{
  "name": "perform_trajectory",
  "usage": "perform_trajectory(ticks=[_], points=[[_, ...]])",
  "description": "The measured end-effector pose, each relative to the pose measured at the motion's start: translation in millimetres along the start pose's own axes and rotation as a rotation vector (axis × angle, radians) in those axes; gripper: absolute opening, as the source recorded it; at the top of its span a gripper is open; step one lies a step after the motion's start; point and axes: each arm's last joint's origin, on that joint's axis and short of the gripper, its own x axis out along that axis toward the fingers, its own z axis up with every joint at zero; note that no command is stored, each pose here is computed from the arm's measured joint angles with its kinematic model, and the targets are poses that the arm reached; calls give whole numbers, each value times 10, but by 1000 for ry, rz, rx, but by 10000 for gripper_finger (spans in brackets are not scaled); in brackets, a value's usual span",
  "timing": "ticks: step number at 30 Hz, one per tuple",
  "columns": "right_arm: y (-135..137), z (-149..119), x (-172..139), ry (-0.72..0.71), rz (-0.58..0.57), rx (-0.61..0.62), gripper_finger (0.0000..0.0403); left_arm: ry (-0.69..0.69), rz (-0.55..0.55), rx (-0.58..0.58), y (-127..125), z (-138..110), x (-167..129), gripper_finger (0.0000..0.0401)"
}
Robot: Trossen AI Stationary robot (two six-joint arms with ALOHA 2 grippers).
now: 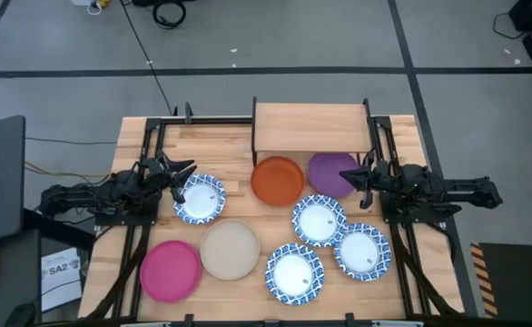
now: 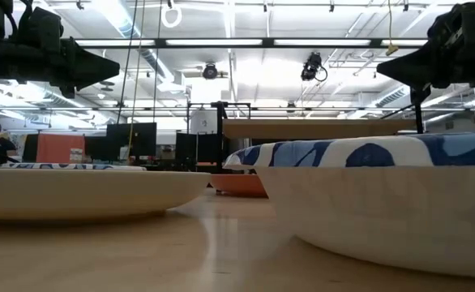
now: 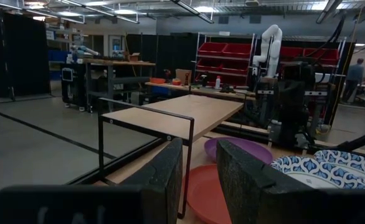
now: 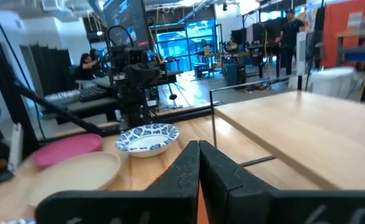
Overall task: Place and stack plates onto a shelf
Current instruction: Put the white plate on the shelf
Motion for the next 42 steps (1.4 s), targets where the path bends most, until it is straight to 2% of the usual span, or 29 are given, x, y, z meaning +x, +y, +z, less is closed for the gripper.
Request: perform_trajectory(ticks=[3,16,21,26,33,36,42], points=[[3,0,0,2,12,55,46,0,0,0,0,0,0,103],[-10,1,0,-6,-33,92,212,0,0,0,0,0,0,103],[-16,19,0,-30,-59,109,254,0,0,0,0,0,0,103],[2,147,-13,-122,-41,153,262,0,-1,0,0,0,0,103],[100,542,-6,-145,5,166,251,0,0,0,0,1,0,103],[158,712,42,-66,10,144,249,0,0,0,0,1,0,103],[274,1011,189,208,-22,116,249,0,0,1,0,1,0,103]])
